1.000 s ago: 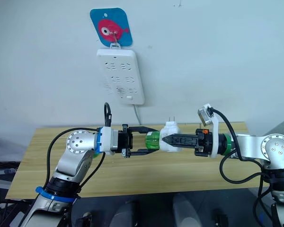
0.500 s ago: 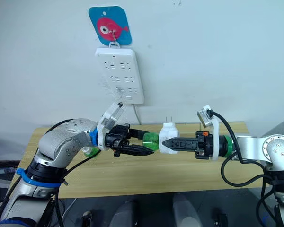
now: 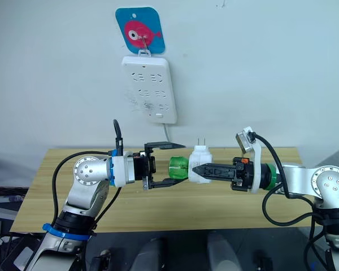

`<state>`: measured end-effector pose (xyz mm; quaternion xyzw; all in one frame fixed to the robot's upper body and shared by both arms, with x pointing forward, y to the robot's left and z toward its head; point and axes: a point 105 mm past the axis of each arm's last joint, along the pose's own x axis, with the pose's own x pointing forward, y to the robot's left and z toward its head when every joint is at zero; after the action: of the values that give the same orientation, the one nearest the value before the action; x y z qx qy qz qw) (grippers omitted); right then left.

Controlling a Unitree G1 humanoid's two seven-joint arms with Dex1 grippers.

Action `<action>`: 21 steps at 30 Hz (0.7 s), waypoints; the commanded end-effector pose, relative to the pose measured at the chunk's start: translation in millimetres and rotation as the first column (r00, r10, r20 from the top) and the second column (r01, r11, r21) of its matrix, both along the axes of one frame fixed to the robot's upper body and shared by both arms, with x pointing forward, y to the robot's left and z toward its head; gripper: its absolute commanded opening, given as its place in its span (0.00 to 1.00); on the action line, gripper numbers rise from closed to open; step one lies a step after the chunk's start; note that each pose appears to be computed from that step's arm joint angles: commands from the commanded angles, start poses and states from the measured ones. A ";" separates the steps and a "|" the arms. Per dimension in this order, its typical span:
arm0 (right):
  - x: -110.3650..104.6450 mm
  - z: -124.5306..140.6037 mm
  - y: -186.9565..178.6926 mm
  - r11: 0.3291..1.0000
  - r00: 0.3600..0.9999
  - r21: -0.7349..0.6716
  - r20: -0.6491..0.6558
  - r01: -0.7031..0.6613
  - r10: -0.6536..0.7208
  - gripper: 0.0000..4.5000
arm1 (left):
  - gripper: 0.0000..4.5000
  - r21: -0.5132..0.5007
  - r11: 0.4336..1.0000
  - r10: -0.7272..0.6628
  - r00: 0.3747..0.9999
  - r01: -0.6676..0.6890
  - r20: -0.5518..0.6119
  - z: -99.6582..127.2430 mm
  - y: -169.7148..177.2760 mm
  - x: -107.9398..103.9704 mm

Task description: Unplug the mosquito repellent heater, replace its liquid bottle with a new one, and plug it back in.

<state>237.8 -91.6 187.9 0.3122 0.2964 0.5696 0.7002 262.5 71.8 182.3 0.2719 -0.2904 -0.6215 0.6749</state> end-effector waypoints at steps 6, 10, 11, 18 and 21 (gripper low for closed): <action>-3.2 8.3 0.9 1.000 1.000 0.018 0.027 -0.006 0.006 0.67 | 0.50 -0.022 0.998 -0.051 0.998 0.052 0.022 6.5 8.5 -9.5; -3.3 7.8 1.5 1.000 1.000 0.015 0.028 -0.004 0.003 0.67 | 0.50 0.005 0.998 -0.064 0.996 0.064 -0.068 7.6 6.7 -11.0; -3.7 7.5 1.6 1.000 1.000 0.013 0.028 -0.004 0.004 0.67 | 0.50 0.019 0.998 -0.056 0.984 0.060 -0.169 6.6 6.6 -8.7; -9.6 5.6 4.7 0.999 0.999 -0.008 0.032 -0.033 0.033 0.67 | 0.50 0.006 0.996 -0.039 0.461 0.094 -0.887 17.3 20.9 2.2; -10.8 6.3 5.7 0.999 0.999 -0.010 0.039 -0.037 0.037 0.67 | 0.50 0.013 0.995 -0.037 0.489 0.098 -0.871 27.4 14.6 1.0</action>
<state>234.1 -85.9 190.3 0.3019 0.2914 0.5765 0.7012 258.7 80.4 189.5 -0.0804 0.1351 -0.7191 0.6769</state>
